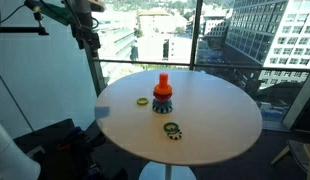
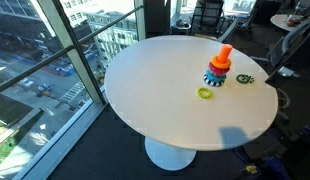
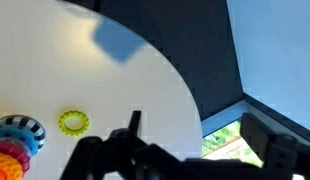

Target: Remove the orange ring from the stack on the rings stacking stand

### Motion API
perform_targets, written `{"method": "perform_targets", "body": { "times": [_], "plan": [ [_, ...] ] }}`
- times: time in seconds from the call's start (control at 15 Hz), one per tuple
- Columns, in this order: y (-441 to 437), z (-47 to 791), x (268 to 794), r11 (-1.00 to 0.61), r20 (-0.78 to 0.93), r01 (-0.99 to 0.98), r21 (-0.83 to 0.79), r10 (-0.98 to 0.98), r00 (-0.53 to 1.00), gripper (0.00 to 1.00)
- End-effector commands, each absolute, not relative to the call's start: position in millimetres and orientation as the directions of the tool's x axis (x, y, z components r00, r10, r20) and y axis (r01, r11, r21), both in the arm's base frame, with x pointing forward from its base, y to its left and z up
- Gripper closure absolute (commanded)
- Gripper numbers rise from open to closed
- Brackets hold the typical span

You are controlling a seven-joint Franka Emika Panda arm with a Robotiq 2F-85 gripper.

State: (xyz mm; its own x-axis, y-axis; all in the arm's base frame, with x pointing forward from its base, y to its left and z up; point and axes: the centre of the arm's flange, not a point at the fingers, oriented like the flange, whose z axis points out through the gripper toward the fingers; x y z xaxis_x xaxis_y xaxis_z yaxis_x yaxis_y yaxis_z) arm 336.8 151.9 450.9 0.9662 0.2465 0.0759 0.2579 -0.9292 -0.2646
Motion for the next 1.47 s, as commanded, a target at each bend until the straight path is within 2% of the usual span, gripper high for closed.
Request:
{"method": "perform_targets", "body": {
  "times": [0.0, 0.73, 1.4],
  "plan": [
    [152, 451, 337, -0.929, 0.076, 0.258, -0.265, 0.246, 0.966, 0.00],
    [143, 458, 353, -0.946, 0.089, 0.230, -0.230, 0.215, 0.973, 0.00],
    [126, 455, 418, -0.983, 0.131, 0.148, -0.105, 0.134, 0.982, 0.00]
  ]
}}
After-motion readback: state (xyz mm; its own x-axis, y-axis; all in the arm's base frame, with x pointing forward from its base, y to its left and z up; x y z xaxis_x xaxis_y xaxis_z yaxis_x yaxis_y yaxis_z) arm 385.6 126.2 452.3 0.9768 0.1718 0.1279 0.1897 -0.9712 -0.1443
